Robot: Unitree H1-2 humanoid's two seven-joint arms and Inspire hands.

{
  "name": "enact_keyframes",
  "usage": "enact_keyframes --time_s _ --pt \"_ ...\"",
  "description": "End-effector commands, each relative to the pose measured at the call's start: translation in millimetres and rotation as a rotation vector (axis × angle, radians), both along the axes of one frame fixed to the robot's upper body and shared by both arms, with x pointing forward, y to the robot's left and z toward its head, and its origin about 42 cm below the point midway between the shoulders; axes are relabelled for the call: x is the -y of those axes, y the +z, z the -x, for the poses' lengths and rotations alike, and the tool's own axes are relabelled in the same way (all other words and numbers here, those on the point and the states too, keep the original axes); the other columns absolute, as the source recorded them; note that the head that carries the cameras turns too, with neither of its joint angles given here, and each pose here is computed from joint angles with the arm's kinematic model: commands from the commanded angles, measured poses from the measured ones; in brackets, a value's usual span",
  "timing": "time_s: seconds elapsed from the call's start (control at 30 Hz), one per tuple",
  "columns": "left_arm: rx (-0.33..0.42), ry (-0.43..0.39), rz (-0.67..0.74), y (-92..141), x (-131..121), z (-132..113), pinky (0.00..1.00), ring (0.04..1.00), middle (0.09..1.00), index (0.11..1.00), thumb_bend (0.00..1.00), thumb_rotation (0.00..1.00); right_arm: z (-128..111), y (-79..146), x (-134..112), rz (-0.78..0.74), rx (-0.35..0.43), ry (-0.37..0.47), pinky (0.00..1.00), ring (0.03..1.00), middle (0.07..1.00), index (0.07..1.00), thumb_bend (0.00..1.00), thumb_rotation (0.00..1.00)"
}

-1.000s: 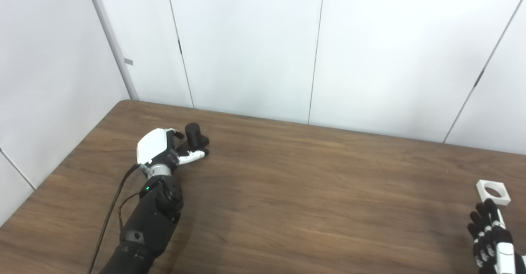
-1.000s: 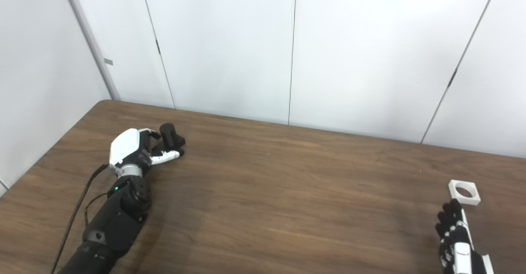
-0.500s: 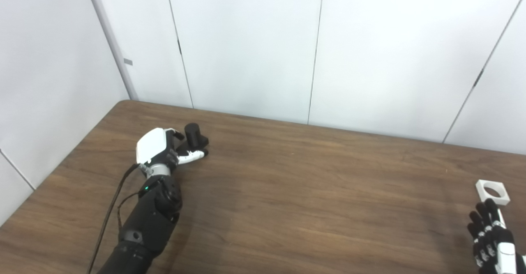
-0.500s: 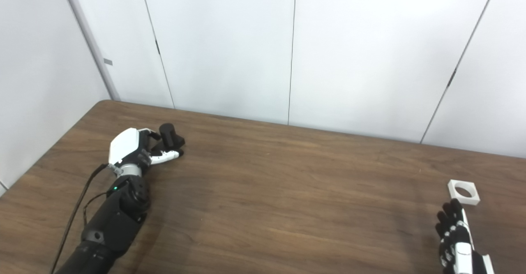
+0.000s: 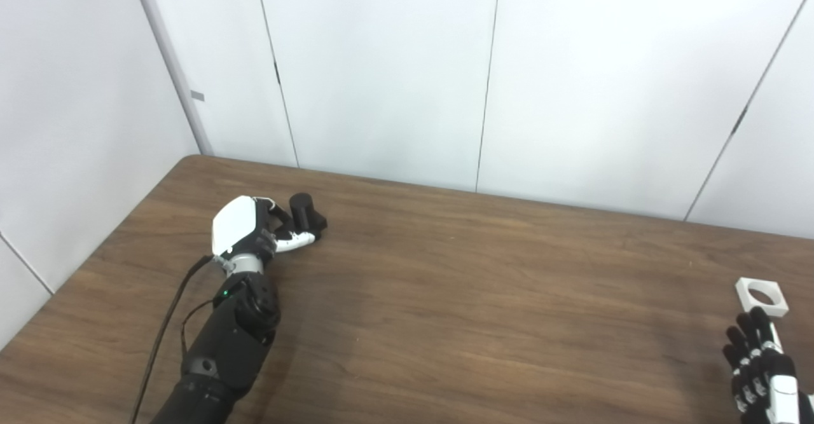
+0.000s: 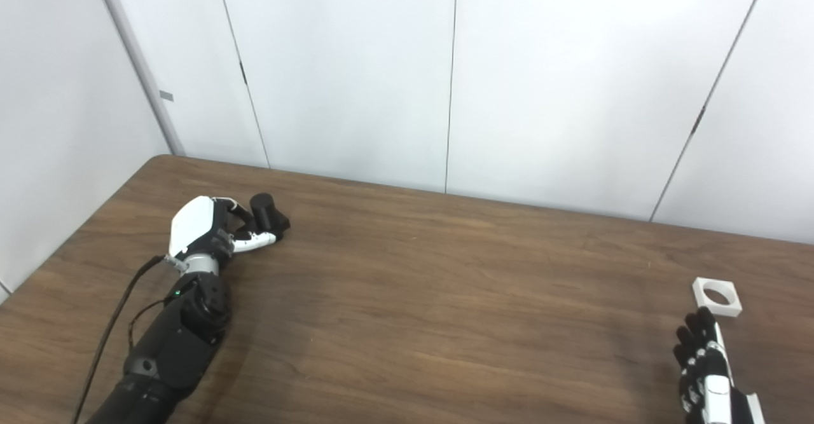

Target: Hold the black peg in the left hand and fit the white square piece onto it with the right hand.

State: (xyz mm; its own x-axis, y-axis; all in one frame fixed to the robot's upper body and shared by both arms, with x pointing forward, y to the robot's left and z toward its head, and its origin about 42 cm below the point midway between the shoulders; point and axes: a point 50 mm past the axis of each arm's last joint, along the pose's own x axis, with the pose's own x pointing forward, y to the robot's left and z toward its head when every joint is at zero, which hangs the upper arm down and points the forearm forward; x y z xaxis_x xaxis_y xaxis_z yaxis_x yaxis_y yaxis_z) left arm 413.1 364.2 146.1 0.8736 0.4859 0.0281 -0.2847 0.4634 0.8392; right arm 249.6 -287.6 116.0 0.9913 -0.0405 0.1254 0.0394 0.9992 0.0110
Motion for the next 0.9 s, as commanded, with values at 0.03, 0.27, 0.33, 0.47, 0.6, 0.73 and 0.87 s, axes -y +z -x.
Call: enact_keyframes --time_s 0.03,0.27,0.33,0.47,0.6,0.73,0.87 --pt "0.047 -0.002 -0.04 16.9 -9.1 -5.3 0.99 0.849 0.751 0.485 0.52 0.05 10.5 -17.2 -4.9 -0.027 -0.048 -0.008 1.0 0.982 0.989 0.994 0.43 0.99" --pt "0.034 -0.042 -0.049 16.9 -5.9 -1.1 0.95 0.84 0.744 0.486 0.52 0.05 9.4 -16.8 -6.3 -0.02 -0.043 -0.004 1.0 0.985 0.989 0.996 0.44 1.0" --pt "0.038 -0.063 -0.047 17.0 -2.5 2.1 0.95 0.839 0.743 0.486 0.52 0.05 9.0 -16.7 -6.8 -0.019 -0.046 -0.007 1.0 0.985 0.988 0.994 0.45 1.0" --pt "0.034 -0.109 -0.043 17.9 8.1 10.6 0.97 0.849 0.748 0.486 0.52 0.05 8.9 -15.9 -8.3 -0.017 -0.048 -0.006 1.0 0.984 0.988 0.996 0.45 1.0" --pt "0.033 -0.16 -0.047 20.0 23.7 21.6 0.98 0.854 0.755 0.486 0.52 0.05 8.8 -15.2 -10.1 -0.023 -0.052 -0.011 1.0 0.982 0.986 0.991 0.44 1.0" --pt "0.022 -0.215 -0.058 20.9 37.3 31.7 0.99 0.856 0.762 0.487 0.52 0.05 7.6 -14.6 -11.5 -0.022 -0.047 -0.01 1.0 0.983 0.987 0.992 0.45 1.0" --pt "0.036 -0.271 -0.063 18.1 50.4 41.8 0.99 0.849 0.76 0.487 0.52 0.05 6.5 -13.2 -13.0 -0.03 -0.045 -0.014 1.0 0.978 0.983 0.986 0.43 1.0"
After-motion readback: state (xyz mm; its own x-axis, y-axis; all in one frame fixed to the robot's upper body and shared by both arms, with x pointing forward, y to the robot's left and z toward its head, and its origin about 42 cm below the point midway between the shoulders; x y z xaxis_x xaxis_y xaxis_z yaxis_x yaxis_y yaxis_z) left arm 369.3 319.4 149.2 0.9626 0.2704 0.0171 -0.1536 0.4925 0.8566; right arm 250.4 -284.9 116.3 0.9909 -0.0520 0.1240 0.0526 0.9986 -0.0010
